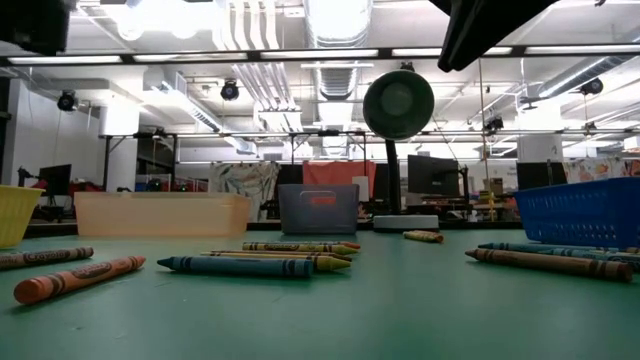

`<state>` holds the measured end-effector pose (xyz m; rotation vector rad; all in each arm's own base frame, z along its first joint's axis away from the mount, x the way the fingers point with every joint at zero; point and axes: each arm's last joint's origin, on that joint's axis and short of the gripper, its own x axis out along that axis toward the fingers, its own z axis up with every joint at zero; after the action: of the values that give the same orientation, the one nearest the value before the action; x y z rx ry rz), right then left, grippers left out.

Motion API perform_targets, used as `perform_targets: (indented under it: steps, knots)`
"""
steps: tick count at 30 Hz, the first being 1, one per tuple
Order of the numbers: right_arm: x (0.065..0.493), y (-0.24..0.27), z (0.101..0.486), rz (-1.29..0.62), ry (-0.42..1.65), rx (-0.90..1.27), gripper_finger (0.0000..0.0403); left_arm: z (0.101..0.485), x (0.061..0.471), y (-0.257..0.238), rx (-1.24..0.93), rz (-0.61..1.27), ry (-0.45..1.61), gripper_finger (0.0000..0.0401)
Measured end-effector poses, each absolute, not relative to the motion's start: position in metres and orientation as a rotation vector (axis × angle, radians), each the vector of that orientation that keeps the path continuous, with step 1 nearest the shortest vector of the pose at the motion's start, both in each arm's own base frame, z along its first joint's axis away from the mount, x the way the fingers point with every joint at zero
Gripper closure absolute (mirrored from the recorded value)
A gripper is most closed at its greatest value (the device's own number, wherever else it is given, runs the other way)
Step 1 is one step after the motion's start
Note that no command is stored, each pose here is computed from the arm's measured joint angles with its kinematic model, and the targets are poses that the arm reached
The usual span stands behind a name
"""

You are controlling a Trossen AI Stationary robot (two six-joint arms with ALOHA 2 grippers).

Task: Sort crayons
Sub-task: Put the orange crayon into the blue bin

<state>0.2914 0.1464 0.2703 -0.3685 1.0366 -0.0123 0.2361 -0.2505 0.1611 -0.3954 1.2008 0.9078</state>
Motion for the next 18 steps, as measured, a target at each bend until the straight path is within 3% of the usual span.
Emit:
perform_targets:
  steps: [18]
  knots:
    - [0.291, 0.146, 0.258, -0.024, 1.037, -0.349, 0.0335, 0.146, 0.231, -0.249, -0.442, 0.917, 1.190, 0.0281]
